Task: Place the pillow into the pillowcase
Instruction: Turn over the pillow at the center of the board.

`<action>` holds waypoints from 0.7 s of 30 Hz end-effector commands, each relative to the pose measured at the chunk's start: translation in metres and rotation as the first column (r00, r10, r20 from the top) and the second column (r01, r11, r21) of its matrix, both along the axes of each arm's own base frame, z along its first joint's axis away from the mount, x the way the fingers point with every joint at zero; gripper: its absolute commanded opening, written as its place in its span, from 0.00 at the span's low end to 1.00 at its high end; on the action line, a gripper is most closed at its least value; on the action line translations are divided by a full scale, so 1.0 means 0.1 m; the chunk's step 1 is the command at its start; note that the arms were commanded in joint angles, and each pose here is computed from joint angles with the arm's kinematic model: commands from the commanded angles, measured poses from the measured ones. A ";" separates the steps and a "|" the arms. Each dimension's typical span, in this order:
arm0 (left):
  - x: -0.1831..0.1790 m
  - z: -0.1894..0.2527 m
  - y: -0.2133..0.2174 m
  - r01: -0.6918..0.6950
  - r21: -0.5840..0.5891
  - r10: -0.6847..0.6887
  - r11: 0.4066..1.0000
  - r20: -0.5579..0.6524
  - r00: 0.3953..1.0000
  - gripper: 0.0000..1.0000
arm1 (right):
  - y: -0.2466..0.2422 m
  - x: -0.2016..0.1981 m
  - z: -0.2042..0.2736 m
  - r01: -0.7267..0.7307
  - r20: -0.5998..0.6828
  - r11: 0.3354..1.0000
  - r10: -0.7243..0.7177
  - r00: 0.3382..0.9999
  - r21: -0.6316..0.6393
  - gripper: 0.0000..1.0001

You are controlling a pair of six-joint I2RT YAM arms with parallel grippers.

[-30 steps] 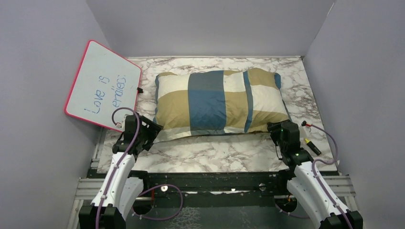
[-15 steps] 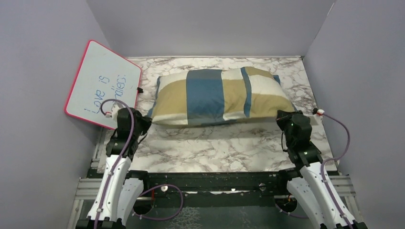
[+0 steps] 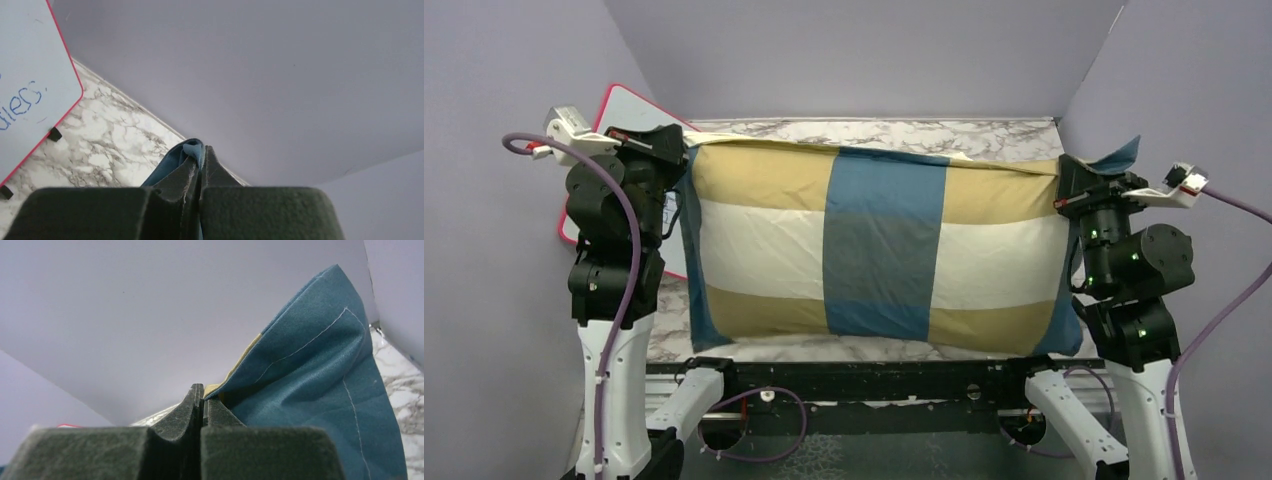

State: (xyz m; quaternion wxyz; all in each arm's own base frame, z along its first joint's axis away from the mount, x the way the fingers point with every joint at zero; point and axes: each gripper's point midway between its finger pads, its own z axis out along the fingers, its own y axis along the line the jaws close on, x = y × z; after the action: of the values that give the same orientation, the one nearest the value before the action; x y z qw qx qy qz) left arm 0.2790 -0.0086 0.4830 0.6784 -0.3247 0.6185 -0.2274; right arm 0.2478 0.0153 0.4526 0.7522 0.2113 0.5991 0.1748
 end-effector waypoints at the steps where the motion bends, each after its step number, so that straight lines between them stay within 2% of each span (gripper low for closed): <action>1: 0.41 -0.14 0.33 -0.174 0.060 0.176 0.983 -0.037 0.984 0.00 | -0.14 0.31 0.00 0.099 0.005 0.984 -0.100 0.995 -0.150 0.00; 4: 0.73 -0.69 0.29 -0.159 0.062 0.165 0.985 -0.114 0.980 0.00 | -0.01 0.74 -0.54 0.041 -0.136 0.978 -0.070 0.988 -0.207 0.00; 8: 1.11 -1.60 0.26 -0.148 0.072 0.161 0.986 -0.241 0.957 0.00 | 0.09 1.24 -1.21 0.007 -0.224 0.967 -0.066 0.972 -0.255 0.00; 12: 1.46 -2.33 0.24 -0.137 0.098 0.164 0.986 -0.374 0.913 0.00 | 0.20 1.75 -1.84 -0.046 -0.373 0.961 -0.062 0.926 -0.273 0.00; 16: 1.76 -2.63 0.24 -0.123 0.133 0.169 0.983 -0.422 0.891 0.00 | 0.29 2.13 -2.11 -0.078 -0.435 0.958 -0.053 0.899 -0.277 0.00; 21: 2.18 -2.48 0.21 -0.094 0.175 0.158 0.980 -0.402 0.902 0.00 | 0.21 2.49 -1.92 -0.015 -0.394 0.940 -0.127 0.910 -0.340 0.00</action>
State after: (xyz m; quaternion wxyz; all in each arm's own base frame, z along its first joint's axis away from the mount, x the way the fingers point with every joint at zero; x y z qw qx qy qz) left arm 0.4544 0.0009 0.1805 0.5004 -0.3661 0.7818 -0.0661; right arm 0.4610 0.0475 0.1937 0.5624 0.1221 0.8175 0.0219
